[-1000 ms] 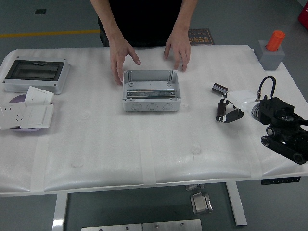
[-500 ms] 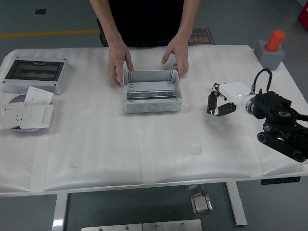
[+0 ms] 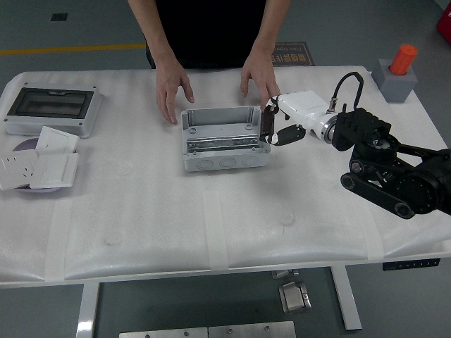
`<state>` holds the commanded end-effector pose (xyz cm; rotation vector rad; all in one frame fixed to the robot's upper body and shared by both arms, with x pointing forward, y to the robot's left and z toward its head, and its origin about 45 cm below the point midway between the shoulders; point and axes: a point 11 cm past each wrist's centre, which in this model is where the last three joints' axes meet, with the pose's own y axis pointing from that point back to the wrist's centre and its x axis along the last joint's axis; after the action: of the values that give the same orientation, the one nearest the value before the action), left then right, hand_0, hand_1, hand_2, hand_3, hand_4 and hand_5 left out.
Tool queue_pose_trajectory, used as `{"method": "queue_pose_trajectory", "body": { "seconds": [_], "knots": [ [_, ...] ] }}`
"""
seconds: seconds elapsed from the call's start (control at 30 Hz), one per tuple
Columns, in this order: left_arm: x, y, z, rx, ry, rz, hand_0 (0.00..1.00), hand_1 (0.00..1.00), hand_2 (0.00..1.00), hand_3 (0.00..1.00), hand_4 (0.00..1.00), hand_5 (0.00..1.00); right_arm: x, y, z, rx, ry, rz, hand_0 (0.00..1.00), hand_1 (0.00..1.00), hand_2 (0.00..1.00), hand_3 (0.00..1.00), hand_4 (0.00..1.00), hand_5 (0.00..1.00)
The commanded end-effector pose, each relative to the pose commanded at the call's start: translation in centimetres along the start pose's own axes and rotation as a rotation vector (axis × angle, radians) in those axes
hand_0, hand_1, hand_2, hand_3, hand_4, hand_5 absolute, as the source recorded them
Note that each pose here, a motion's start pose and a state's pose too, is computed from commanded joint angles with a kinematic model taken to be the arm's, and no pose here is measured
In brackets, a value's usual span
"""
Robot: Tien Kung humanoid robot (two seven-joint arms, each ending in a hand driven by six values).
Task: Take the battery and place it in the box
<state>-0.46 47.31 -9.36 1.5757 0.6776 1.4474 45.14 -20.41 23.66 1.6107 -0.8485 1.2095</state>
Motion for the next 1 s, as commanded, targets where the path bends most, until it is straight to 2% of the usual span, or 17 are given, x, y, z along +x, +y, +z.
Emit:
{"method": "queue_pose_trajectory", "body": {
  "seconds": [0.2, 0.4, 0.67, 1.0],
  "knots": [
    [0.2, -0.1, 0.3, -0.005, 0.000, 0.003, 0.592, 0.632, 0.583, 0.720, 0.681, 0.240, 0.7, -1.7, -2.3, 0.021, -0.025, 0.018, 0.527, 0.507, 0.682, 0.681, 0.748, 0.463],
    [0.1, -0.1, 0.4, -0.006, -0.003, 0.001, 0.592, 0.633, 0.583, 0.720, 0.683, 0.239, -0.1, -2.7, -2.9, 0.003, -0.056, 0.017, 0.531, 0.508, 0.683, 0.682, 0.747, 0.463],
    [0.2, -0.1, 0.6, -0.009, -0.003, 0.001, 0.592, 0.631, 0.587, 0.724, 0.686, 0.238, -1.7, -3.1, -3.8, 0.004, -0.075, -0.002, 0.531, 0.506, 0.685, 0.676, 0.747, 0.473],
    [0.2, -0.1, 0.8, -0.011, -0.005, -0.001, 0.593, 0.632, 0.588, 0.727, 0.689, 0.239, -2.8, -3.2, -3.9, -0.002, -0.073, -0.039, 0.532, 0.506, 0.688, 0.672, 0.737, 0.476]
  ]
}}
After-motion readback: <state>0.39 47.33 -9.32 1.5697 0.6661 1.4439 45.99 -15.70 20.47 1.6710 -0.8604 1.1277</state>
